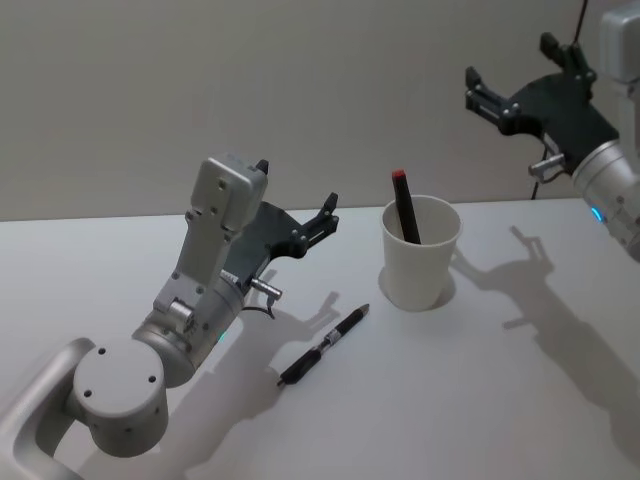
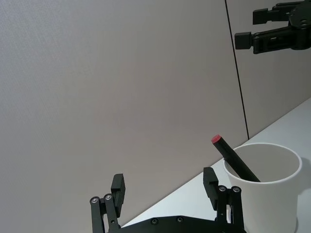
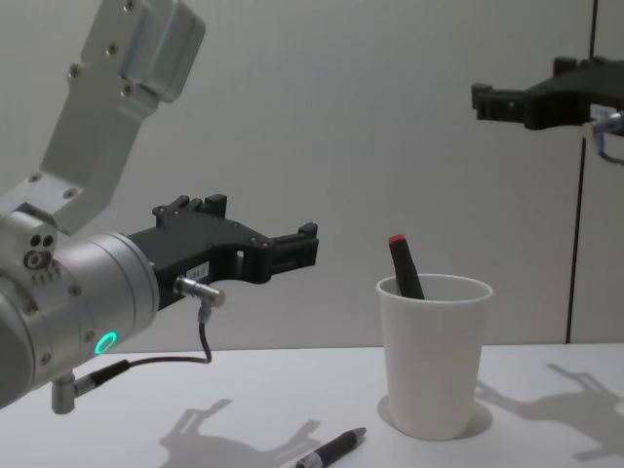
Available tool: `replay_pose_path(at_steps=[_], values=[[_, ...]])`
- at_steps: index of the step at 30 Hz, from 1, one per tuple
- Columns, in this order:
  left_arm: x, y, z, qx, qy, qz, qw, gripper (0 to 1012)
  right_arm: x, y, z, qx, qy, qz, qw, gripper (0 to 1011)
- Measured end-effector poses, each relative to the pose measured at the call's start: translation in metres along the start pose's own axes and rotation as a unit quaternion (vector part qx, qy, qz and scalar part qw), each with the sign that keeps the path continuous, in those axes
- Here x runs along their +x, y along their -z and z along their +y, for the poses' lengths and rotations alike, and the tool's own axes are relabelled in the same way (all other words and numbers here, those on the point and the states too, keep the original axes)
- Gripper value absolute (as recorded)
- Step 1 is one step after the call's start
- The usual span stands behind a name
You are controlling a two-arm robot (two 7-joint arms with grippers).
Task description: Place the pen into the pen holder.
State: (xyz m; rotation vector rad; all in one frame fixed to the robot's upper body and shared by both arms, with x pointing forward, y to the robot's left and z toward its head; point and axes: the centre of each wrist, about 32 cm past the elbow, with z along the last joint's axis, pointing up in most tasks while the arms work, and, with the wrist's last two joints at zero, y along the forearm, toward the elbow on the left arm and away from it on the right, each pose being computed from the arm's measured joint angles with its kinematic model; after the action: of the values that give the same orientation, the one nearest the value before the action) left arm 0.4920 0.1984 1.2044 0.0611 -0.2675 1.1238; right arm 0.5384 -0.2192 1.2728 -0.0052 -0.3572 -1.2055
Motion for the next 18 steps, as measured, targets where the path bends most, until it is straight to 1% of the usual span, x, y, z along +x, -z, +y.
replay_pose_path(at_steps=[2,6,7,11,12,13,14,18], values=[[0.0,0.0,0.0,0.0,0.0,0.0,1.0,1001,0.002,-0.003,0.0,-0.001,-0.01,0.001,1.0,1001],[0.0,0.0,0.0,0.0,0.0,0.0,1.0,1001,0.011,-0.01,-0.003,-0.011,-0.033,0.006,0.9994,1001],[0.0,0.0,0.0,0.0,0.0,0.0,1.0,1001,0.016,-0.014,-0.006,-0.015,-0.041,0.009,0.999,1001],[0.0,0.0,0.0,0.0,0.0,0.0,1.0,1001,0.028,-0.021,-0.012,-0.021,-0.05,0.012,0.9985,1001],[0.0,0.0,0.0,0.0,0.0,0.0,1.0,1001,0.036,-0.025,-0.018,-0.026,-0.052,0.015,0.9982,1002],[0.0,0.0,0.0,0.0,0.0,0.0,1.0,1001,0.036,-0.025,-0.018,-0.026,-0.052,0.015,0.9982,1001],[0.0,0.0,0.0,0.0,0.0,0.0,1.0,1001,0.042,-0.029,-0.023,-0.029,-0.051,0.017,0.9981,1001],[0.0,0.0,0.0,0.0,0.0,0.0,1.0,1001,0.056,-0.035,-0.036,-0.035,-0.043,0.018,0.9983,1001]])
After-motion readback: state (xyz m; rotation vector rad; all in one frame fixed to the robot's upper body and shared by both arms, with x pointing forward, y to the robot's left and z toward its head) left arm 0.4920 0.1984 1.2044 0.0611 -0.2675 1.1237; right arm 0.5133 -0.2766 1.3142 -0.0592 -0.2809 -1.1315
